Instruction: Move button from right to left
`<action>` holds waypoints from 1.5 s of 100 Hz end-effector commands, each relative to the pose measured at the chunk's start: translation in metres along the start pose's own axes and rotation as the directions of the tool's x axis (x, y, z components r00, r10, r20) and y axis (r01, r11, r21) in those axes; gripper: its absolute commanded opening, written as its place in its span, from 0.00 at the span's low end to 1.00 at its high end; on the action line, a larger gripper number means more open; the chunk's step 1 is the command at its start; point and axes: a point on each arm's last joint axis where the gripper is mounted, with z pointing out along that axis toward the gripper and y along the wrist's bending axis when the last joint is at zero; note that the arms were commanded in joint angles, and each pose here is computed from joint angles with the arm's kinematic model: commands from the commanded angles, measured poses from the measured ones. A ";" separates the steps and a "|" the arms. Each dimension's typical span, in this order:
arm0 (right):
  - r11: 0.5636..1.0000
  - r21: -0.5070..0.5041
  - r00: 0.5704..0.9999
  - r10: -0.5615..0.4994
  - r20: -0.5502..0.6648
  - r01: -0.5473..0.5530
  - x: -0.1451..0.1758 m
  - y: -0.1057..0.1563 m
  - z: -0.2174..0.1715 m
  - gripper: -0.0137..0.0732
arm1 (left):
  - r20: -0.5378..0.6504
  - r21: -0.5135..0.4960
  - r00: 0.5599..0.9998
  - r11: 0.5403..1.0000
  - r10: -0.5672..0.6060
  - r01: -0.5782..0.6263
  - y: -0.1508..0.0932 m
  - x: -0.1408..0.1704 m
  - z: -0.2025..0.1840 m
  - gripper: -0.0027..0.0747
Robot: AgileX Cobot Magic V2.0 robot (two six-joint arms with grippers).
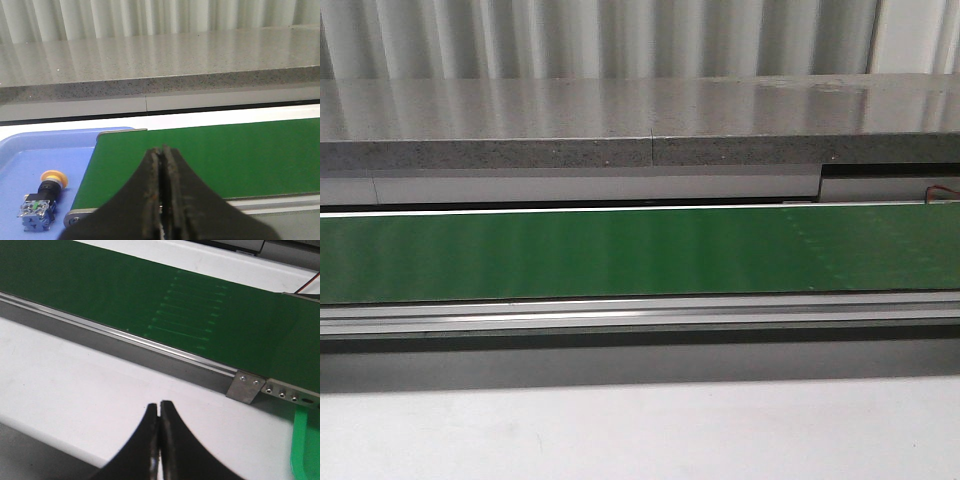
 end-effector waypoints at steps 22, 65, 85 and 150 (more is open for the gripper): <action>1.000 0.006 0.996 -0.020 0.081 0.019 -0.012 0.000 -0.004 0.08 | 0.066 0.003 0.998 1.000 -0.020 0.020 -0.001 0.005 0.000 0.01; 1.000 0.009 0.996 -0.023 0.081 0.023 -0.012 0.000 -0.004 0.08 | 0.066 0.003 0.998 1.000 -0.020 0.020 -0.001 0.005 0.000 0.01; 0.996 0.067 0.987 -0.068 0.146 0.058 -0.013 -0.005 0.001 0.08 | 0.066 0.003 0.998 1.000 -0.020 0.020 -0.001 0.005 0.000 0.01; 0.934 0.346 0.792 -0.141 0.594 -0.093 0.052 -0.029 0.029 0.08 | 0.066 0.003 0.998 1.000 -0.020 0.020 -0.001 0.005 0.000 0.01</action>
